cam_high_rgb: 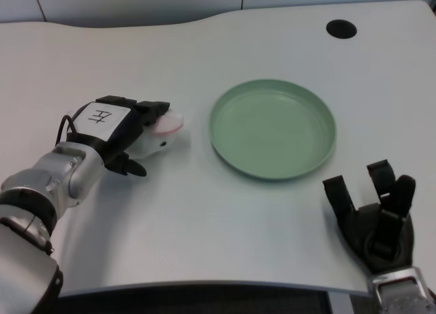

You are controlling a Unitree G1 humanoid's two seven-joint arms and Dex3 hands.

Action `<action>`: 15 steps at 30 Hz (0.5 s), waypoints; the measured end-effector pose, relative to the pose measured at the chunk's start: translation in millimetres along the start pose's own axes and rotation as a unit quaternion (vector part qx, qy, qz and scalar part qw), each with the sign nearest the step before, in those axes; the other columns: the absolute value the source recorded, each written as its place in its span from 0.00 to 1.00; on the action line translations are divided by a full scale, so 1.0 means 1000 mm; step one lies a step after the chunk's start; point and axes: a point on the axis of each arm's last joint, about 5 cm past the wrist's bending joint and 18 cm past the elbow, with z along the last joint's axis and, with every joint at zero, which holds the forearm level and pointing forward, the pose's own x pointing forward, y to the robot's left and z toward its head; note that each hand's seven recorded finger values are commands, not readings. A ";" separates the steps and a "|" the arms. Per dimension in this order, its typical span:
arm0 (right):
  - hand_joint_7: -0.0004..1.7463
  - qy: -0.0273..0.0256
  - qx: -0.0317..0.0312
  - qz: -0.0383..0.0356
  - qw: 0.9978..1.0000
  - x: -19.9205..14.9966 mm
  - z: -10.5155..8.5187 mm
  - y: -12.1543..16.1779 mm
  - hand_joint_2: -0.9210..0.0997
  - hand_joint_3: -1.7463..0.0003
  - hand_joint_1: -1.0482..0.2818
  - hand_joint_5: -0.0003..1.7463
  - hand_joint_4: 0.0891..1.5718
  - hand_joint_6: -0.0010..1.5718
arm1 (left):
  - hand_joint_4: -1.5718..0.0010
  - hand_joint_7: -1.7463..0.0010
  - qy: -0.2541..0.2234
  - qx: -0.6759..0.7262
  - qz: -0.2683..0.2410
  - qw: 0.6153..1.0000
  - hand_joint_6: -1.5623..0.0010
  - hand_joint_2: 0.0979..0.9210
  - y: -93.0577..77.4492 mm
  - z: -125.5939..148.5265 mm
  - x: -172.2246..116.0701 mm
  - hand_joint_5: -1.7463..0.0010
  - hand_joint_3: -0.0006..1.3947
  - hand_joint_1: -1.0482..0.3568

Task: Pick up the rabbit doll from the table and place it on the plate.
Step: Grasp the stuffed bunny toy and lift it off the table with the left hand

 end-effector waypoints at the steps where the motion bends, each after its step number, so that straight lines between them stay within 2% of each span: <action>1: 1.00 0.000 0.000 0.000 1.000 0.0000 0.0000 0.0000 0.00 0.91 0.39 1.00 0.46 0.37 | 0.64 0.99 0.000 0.000 0.000 1.000 0.71 0.69 0.000 0.000 0.000 0.97 0.00 0.53; 2: 1.00 -0.001 -0.001 0.002 1.000 -0.0005 0.0004 0.0000 0.00 0.90 0.38 1.00 0.46 0.37 | 0.51 0.96 -0.007 0.027 0.007 1.000 0.55 0.78 -0.001 0.000 0.000 0.92 0.01 0.62; 4: 1.00 -0.003 -0.004 0.006 1.000 -0.0041 0.0006 -0.0006 0.00 0.90 0.37 1.00 0.45 0.37 | 0.43 0.95 -0.036 0.116 0.030 0.992 0.43 0.85 -0.006 -0.003 -0.003 0.90 0.01 0.65; 6: 1.00 -0.006 -0.006 0.012 1.000 -0.0057 -0.0001 -0.0002 0.00 0.89 0.37 1.00 0.45 0.37 | 0.40 0.96 -0.050 0.178 0.035 0.982 0.38 0.91 -0.007 -0.009 -0.007 0.91 0.01 0.63; 8: 1.00 -0.008 -0.007 0.014 1.000 -0.0068 -0.0002 0.0000 0.00 0.89 0.36 1.00 0.45 0.37 | 0.33 0.94 -0.048 0.199 0.037 0.978 0.31 0.88 -0.005 -0.013 -0.007 0.88 0.00 0.63; 10: 1.00 -0.009 -0.005 0.016 1.000 -0.0070 0.0003 0.0000 0.00 0.89 0.36 1.00 0.45 0.37 | 0.29 0.94 -0.049 0.205 0.049 0.976 0.28 0.86 -0.003 -0.015 -0.007 0.86 0.00 0.64; 13: 1.00 -0.010 -0.006 0.016 1.000 -0.0073 0.0007 0.0000 0.00 0.90 0.36 1.00 0.46 0.38 | 0.33 0.97 -0.047 0.201 0.053 0.977 0.25 0.87 -0.002 -0.017 -0.008 0.73 0.00 0.65; 15: 1.00 -0.010 -0.004 0.016 1.000 -0.0075 0.0006 0.0000 0.00 0.90 0.36 1.00 0.46 0.38 | 0.43 0.97 -0.045 0.194 0.056 0.978 0.21 0.86 -0.001 -0.018 -0.008 0.46 0.00 0.68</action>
